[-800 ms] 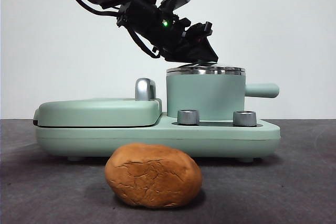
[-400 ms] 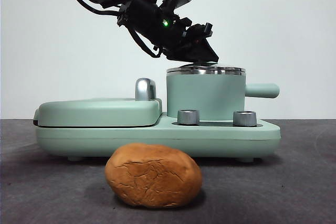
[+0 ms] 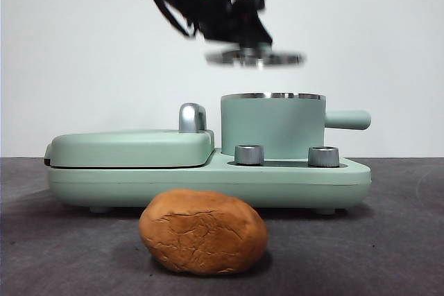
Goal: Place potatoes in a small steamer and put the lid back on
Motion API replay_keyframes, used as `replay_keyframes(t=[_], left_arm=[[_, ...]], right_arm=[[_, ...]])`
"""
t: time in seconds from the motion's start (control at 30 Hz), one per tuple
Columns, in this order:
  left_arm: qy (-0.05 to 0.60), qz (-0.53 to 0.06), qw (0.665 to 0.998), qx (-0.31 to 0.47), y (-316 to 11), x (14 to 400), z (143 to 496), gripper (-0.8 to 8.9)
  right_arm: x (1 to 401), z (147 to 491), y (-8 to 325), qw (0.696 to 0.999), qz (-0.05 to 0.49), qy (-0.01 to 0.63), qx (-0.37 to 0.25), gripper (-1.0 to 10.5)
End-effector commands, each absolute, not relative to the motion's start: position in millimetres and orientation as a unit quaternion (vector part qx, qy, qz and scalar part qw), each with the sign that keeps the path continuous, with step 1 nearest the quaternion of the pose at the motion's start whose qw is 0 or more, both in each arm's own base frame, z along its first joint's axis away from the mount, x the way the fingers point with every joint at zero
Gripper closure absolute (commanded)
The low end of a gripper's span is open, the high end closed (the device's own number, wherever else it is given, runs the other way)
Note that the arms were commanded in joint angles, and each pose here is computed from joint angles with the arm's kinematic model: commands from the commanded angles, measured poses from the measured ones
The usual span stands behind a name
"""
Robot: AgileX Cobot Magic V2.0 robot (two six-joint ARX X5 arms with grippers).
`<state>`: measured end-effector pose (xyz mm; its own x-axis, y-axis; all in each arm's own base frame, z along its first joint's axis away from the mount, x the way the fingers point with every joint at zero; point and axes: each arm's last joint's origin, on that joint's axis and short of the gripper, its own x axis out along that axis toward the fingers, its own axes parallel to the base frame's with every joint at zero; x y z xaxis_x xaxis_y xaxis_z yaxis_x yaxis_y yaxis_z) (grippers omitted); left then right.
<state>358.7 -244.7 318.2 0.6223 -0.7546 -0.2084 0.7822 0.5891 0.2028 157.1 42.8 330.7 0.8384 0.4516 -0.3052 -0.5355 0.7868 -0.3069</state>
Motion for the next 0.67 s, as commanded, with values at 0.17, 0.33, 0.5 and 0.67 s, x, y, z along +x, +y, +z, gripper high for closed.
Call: replay_keyframes(t=[0.17,0.33,0.5,0.67], left_arm=[[0.008,-0.435,0.891,0.129,-227,325,378,8.07],[0.027,-0.417,0.901,0.119,-202,298,408,8.01],[0.028,-0.404,0.909,0.101,-176,273,433,8.01],[0.051,-0.383,0.917,0.102,-150,254,434,8.00]], right_arm=[[158,337,43,0.942,0.262,0.100,-0.187,6.0],[158,337,44,0.943,0.263,0.101,-0.177,6.0],[156,337,47,0.940,0.273,0.100,-0.178,6.0],[155,337,54,0.934,0.292,0.097,-0.180,6.0]])
